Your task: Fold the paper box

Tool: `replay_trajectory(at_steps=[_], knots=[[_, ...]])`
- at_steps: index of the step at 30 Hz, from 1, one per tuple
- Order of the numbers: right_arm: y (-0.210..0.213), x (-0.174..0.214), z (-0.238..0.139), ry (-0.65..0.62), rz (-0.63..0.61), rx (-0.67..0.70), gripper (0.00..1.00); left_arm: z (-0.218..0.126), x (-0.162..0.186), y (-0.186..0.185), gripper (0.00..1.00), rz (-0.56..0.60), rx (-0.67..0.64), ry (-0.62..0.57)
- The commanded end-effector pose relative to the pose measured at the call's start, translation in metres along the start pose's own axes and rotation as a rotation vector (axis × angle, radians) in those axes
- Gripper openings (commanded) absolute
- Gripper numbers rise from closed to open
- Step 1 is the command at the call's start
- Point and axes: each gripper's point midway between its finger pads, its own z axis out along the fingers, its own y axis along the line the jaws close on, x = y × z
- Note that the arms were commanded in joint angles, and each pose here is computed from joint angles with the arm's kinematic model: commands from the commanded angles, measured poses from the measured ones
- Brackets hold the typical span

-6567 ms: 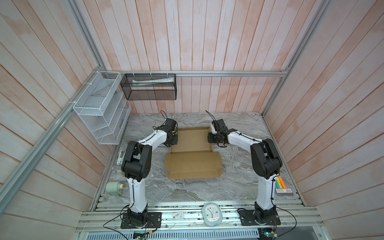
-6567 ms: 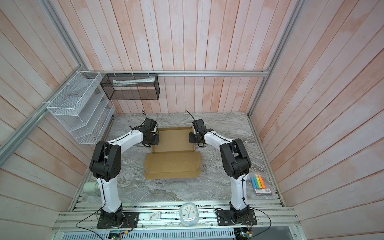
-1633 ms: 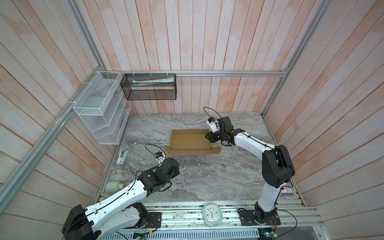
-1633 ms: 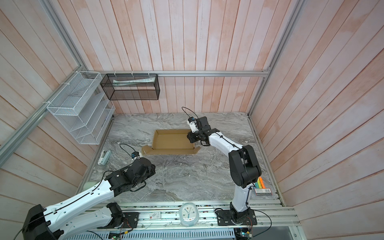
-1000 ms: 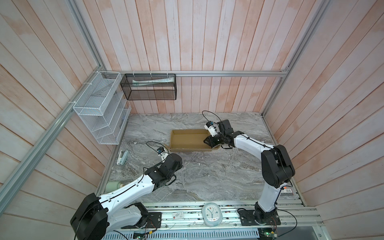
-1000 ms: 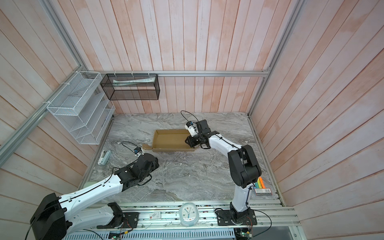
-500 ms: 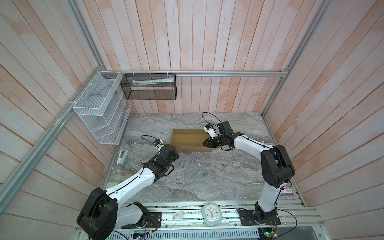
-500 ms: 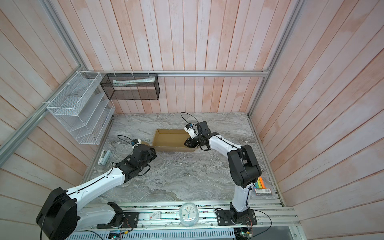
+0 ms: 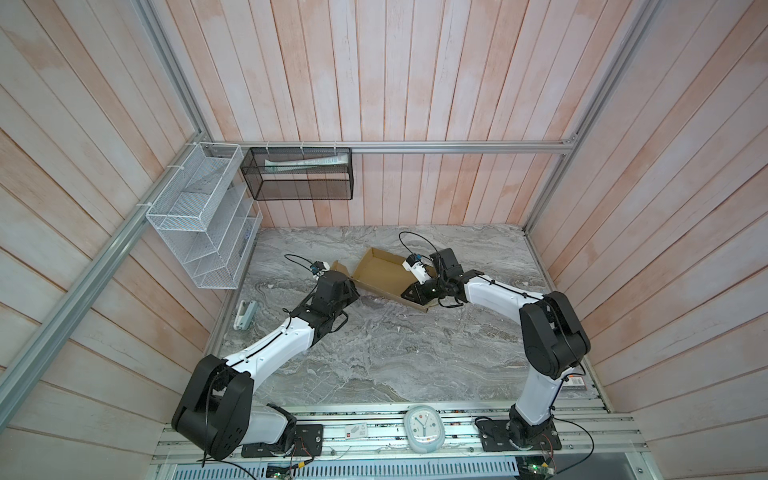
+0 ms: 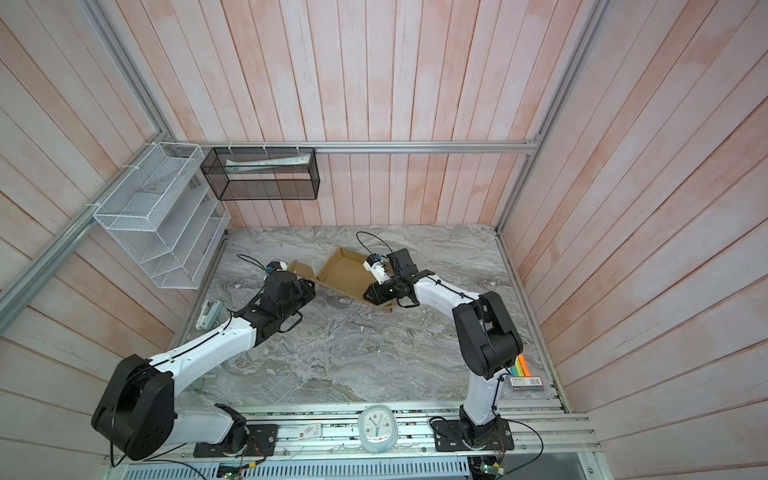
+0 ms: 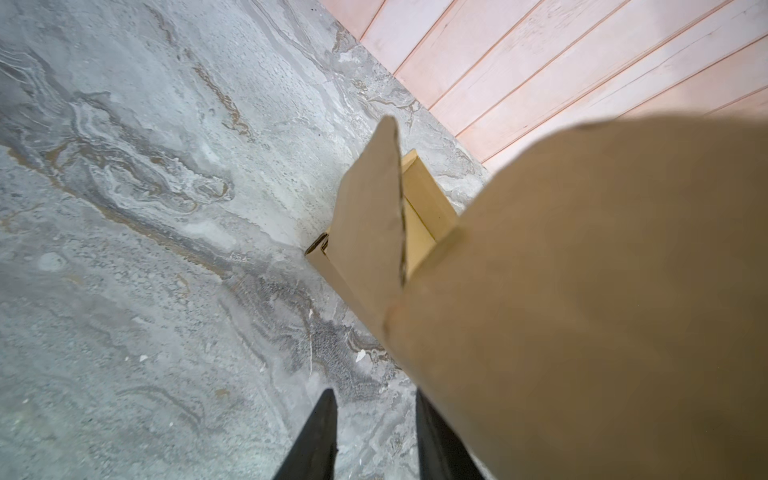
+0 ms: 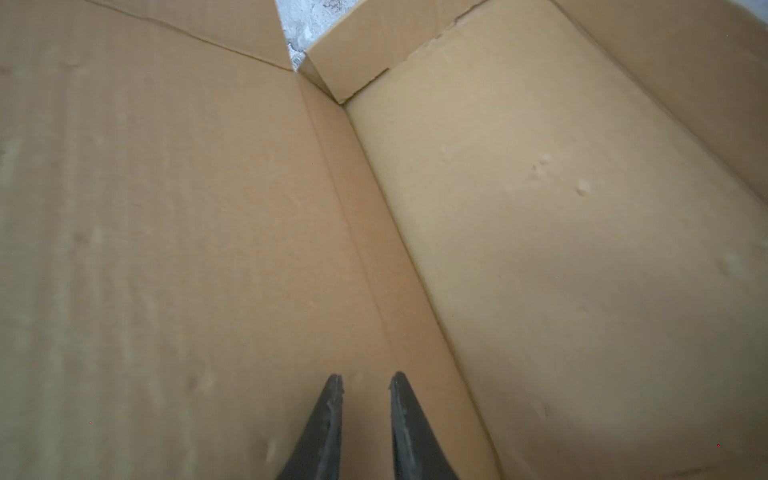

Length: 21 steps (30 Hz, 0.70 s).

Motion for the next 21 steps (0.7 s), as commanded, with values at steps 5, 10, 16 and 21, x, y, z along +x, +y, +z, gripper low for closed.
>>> replay_trajectory(at_steps=[5, 10, 16, 21], knots=[[0.027, -0.012, -0.009, -0.050, -0.010, -0.070, 0.23, 0.013, -0.014, -0.027, 0.35, 0.040, 0.086, 0.014], [0.035, -0.015, -0.007, -0.059, -0.013, -0.097, 0.23, 0.023, -0.018, -0.035, 0.35, 0.045, 0.112, 0.033], [0.045, -0.017, -0.002, -0.065, -0.011, -0.131, 0.23, 0.035, -0.024, -0.043, 0.35, 0.043, 0.144, 0.053], [0.050, -0.020, 0.003, -0.080, -0.007, -0.136, 0.23, 0.046, -0.029, -0.055, 0.35, 0.062, 0.177, 0.075]])
